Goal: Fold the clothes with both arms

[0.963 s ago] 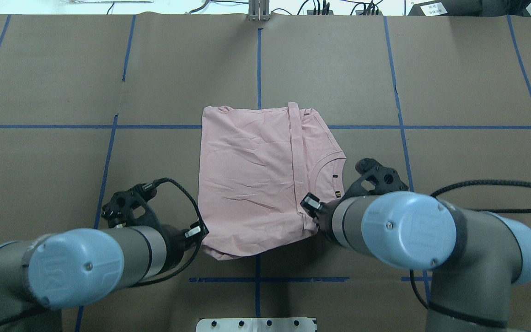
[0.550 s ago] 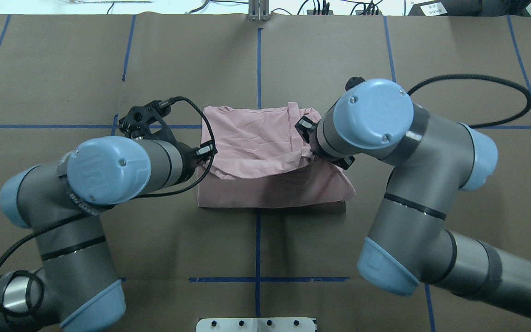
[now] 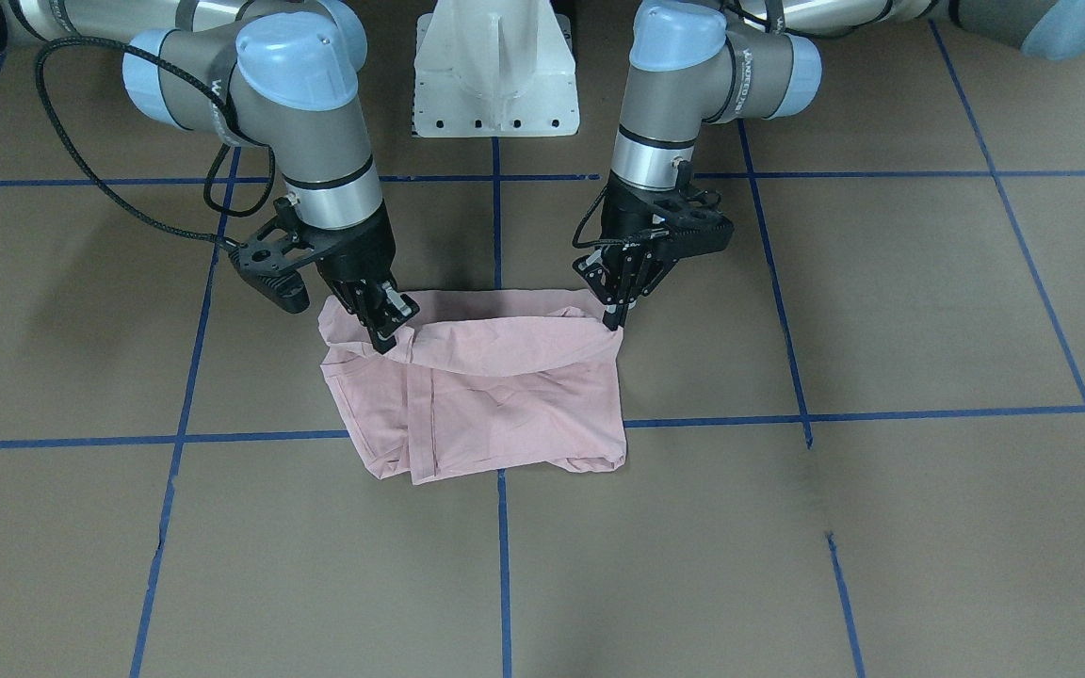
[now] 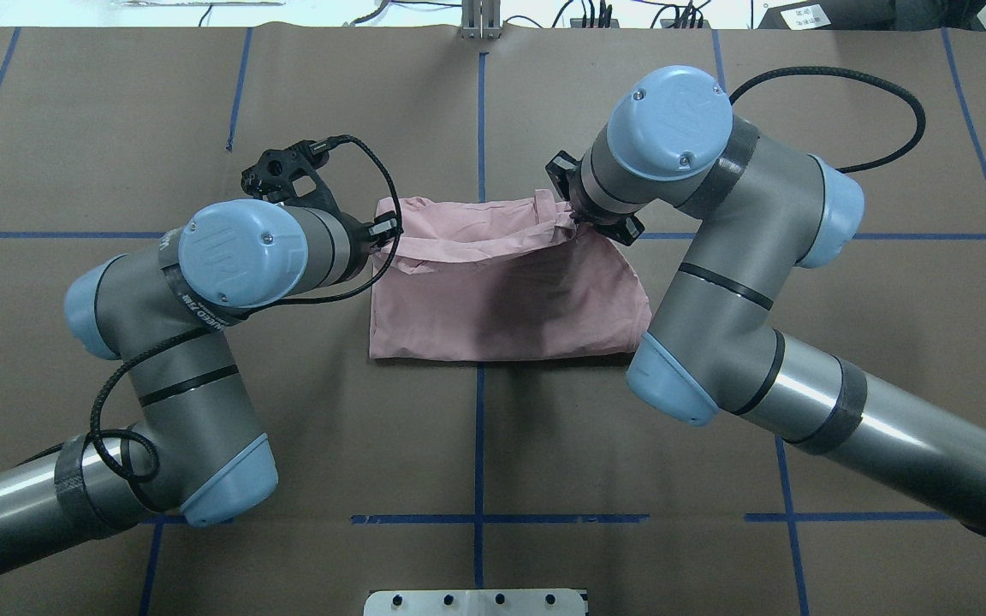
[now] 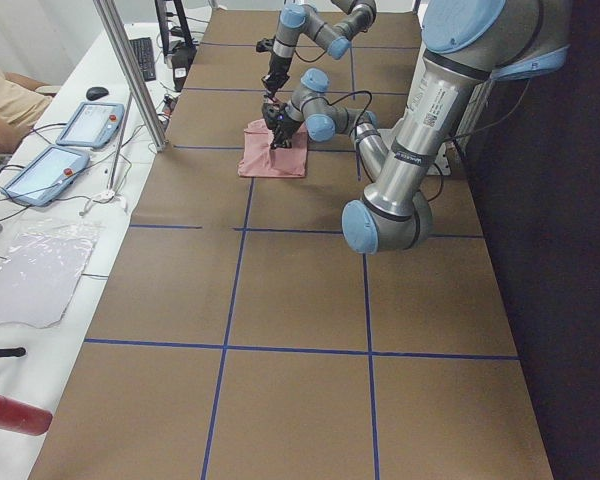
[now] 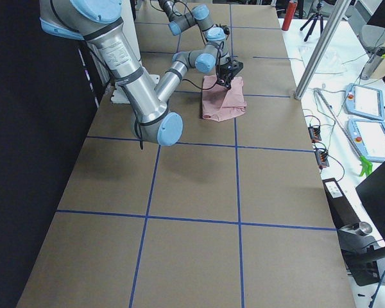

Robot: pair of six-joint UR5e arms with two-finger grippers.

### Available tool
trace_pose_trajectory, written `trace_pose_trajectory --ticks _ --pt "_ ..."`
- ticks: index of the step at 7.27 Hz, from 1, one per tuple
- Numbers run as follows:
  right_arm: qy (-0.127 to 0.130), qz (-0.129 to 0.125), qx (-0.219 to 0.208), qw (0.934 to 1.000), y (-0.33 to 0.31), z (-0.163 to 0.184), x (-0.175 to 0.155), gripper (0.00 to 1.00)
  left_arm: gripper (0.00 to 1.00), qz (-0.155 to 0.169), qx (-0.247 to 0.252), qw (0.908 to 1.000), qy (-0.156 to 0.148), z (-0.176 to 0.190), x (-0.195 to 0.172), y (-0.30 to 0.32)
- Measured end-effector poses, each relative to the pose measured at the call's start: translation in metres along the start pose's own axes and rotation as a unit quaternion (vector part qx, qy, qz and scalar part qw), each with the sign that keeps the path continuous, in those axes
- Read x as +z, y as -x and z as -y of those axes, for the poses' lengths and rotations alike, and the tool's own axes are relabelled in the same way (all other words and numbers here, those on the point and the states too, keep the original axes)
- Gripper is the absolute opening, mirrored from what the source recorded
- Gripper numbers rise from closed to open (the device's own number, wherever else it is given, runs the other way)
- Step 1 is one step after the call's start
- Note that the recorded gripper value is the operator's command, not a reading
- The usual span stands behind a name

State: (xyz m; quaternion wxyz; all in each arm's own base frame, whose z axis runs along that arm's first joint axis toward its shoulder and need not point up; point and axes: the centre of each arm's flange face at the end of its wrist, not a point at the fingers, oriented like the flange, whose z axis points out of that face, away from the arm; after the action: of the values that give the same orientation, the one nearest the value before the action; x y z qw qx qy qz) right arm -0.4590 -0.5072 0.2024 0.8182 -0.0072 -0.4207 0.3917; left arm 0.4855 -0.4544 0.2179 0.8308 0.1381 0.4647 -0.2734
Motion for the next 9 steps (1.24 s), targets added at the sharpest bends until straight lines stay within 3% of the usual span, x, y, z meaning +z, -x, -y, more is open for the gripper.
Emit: trace_pose_trajectory --ticks 1,2,3,4,6,7,9 --pt "-0.004 -0.005 0.0 1.0 0.008 0.009 0.01 0.0 0.18 0.004 0.006 0.9999 -0.013 0.003 0.015 -0.008" --pt "-0.005 -0.008 -0.005 0.9999 0.026 0.024 0.033 0.99 0.51 0.005 0.025 0.999 -0.037 0.013 0.045 -0.016" --pt "-0.005 -0.003 -0.015 0.9999 0.052 0.051 0.067 1.0 0.57 0.003 0.056 0.9962 -0.067 0.047 0.089 -0.017" --pt "-0.004 0.006 -0.024 0.9997 0.079 0.103 0.09 1.0 0.6 -0.003 0.086 0.9913 -0.1 0.101 0.121 -0.008" --pt "0.013 0.01 -0.052 0.9985 0.09 0.19 0.082 1.0 0.6 -0.029 0.107 0.9854 -0.129 0.151 0.122 0.001" --pt "0.013 0.005 -0.07 0.9974 0.08 0.214 0.082 1.0 0.6 -0.044 0.11 0.9855 -0.122 0.156 0.111 0.002" --pt "0.013 -0.012 -0.131 0.9913 0.023 0.269 0.088 1.0 0.6 -0.062 0.146 0.9854 -0.061 0.186 0.081 0.038"
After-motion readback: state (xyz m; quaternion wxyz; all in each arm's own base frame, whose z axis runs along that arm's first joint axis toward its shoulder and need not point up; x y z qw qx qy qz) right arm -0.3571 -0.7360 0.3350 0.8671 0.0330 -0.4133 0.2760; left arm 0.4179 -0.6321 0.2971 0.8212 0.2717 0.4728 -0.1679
